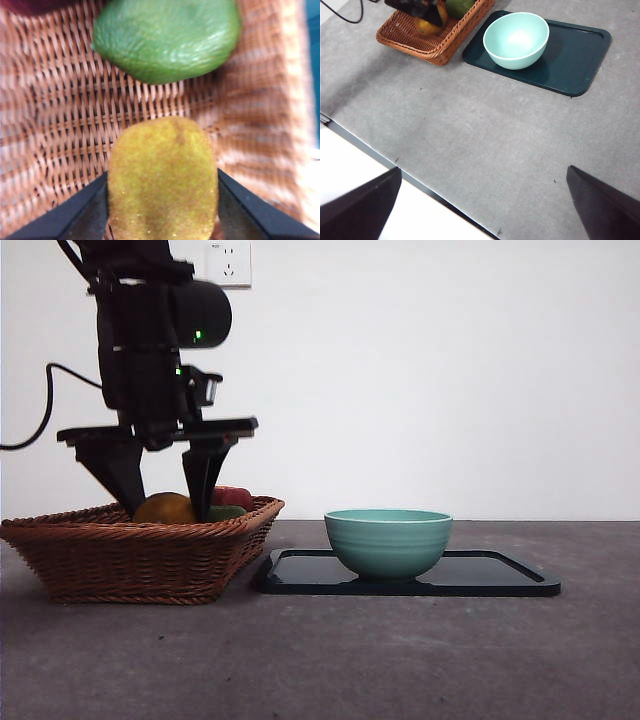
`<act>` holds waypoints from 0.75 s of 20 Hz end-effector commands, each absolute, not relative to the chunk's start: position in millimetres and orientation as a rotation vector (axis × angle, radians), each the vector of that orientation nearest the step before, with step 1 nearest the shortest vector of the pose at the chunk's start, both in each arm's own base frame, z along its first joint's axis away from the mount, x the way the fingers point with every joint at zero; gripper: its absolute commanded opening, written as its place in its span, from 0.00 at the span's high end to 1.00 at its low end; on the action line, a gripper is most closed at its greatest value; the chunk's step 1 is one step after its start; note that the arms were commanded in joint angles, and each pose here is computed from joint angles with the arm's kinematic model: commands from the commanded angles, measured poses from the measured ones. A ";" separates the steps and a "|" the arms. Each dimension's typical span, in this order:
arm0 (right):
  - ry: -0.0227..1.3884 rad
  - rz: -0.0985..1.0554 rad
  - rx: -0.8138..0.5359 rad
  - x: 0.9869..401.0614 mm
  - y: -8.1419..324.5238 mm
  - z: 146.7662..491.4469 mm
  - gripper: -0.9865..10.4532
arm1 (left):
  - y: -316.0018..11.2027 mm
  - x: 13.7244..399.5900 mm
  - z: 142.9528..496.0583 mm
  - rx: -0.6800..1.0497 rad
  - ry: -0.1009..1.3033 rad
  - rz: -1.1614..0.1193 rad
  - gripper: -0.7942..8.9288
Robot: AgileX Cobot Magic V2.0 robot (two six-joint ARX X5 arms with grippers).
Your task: Pick up the wifruite, put it on the bowl, pick up the plate, put it on desk
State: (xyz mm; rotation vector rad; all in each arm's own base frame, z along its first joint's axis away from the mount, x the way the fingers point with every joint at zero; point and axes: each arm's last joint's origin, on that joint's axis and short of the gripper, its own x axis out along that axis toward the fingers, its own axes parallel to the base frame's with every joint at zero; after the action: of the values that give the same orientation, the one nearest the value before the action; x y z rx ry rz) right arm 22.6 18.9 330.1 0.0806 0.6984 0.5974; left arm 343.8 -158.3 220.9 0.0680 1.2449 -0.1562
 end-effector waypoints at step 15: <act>0.685 0.605 0.082 22.5 19.0 332.7 0.43 | -149.3 340.9 257.9 0.119 1.240 -0.167 0.30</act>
State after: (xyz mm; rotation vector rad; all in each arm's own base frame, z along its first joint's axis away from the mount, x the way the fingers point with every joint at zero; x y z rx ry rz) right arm 22.6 18.9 330.0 0.0803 0.6995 0.5972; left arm 337.8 -146.5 251.8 0.1107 1.2732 -0.1452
